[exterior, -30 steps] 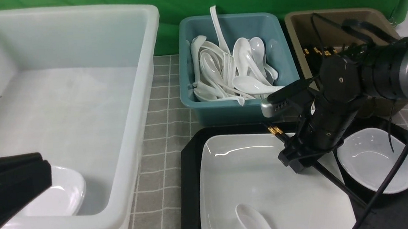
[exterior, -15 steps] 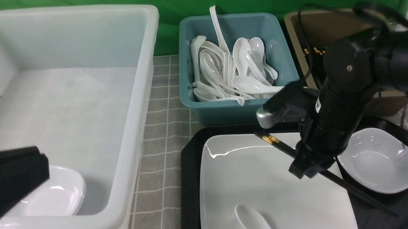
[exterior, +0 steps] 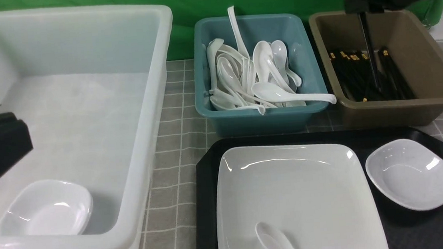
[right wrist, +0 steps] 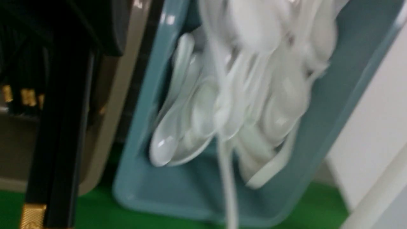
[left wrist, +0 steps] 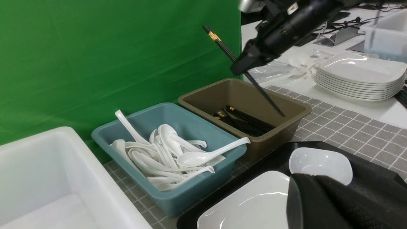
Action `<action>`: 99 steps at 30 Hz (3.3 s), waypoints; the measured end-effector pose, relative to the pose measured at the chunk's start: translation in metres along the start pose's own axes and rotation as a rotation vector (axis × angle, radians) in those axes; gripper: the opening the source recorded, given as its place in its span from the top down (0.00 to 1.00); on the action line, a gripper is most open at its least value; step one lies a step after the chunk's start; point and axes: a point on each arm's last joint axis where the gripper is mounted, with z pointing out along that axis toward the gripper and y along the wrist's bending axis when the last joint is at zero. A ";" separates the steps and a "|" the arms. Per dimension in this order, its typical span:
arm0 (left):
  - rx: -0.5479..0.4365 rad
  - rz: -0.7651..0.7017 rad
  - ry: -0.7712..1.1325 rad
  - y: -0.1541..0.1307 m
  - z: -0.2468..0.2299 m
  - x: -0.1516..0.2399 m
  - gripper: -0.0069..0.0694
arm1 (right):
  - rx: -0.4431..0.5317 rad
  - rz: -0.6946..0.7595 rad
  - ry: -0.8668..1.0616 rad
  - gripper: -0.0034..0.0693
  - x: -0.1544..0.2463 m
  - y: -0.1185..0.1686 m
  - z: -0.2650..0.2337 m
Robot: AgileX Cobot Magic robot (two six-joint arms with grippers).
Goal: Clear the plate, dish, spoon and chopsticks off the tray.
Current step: Use the right arm to put the chopsticks into the small storage box on the right, then use the right arm to grab a small plate from the dinner plate, then use the right arm to put the small plate into the large storage box on the left
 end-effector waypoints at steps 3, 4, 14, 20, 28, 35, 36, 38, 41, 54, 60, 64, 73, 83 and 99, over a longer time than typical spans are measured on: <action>0.000 0.001 0.000 0.000 0.000 0.000 0.88 | 0.039 0.041 -0.015 0.75 0.004 -0.021 0.029; 0.000 0.001 0.000 0.000 0.000 0.000 0.88 | 0.046 0.051 -0.004 0.74 0.008 -0.027 0.037; -0.011 0.022 0.007 0.001 0.000 0.001 0.88 | 0.051 -0.016 0.253 0.39 0.021 -0.032 0.012; -0.021 0.051 0.026 0.002 0.000 0.002 0.88 | 0.110 -0.253 0.453 0.63 0.038 0.024 -0.082; -0.017 0.054 0.036 0.002 0.000 0.003 0.88 | 0.080 -0.546 0.596 0.39 0.144 0.068 -0.125; -0.014 0.053 0.042 0.001 0.000 0.004 0.88 | 0.050 -0.733 0.662 0.19 0.210 0.058 -0.096; -0.012 0.049 0.044 0.001 0.000 0.004 0.88 | 0.060 -0.752 0.674 0.19 0.214 0.056 -0.092; -0.011 0.045 0.047 0.001 0.000 0.004 0.88 | 0.076 -0.791 0.696 0.20 0.221 0.052 -0.081; -0.008 0.044 0.051 0.001 0.000 0.005 0.88 | 0.094 -0.852 0.716 0.24 0.227 0.048 -0.063; -0.004 0.043 0.061 0.000 0.000 0.005 0.88 | 0.092 -0.953 0.777 0.66 0.244 0.042 -0.025; -0.003 0.044 0.063 0.000 0.000 0.006 0.88 | 0.129 -0.942 0.732 0.81 0.226 0.045 -0.037; -0.003 0.044 0.063 0.000 0.000 0.006 0.88 | 0.166 -0.883 0.680 0.86 0.204 0.049 -0.059; -0.034 0.034 0.080 0.003 0.000 0.007 0.88 | -0.026 -0.716 0.328 0.86 0.119 0.142 -0.177; -0.438 -0.015 0.399 0.033 -0.038 0.010 0.88 | -0.415 -1.059 0.038 0.86 0.081 0.323 -0.196; -0.563 -0.048 0.266 0.026 -0.099 0.008 0.88 | -0.699 -1.081 0.134 0.86 0.127 0.435 -0.028</action>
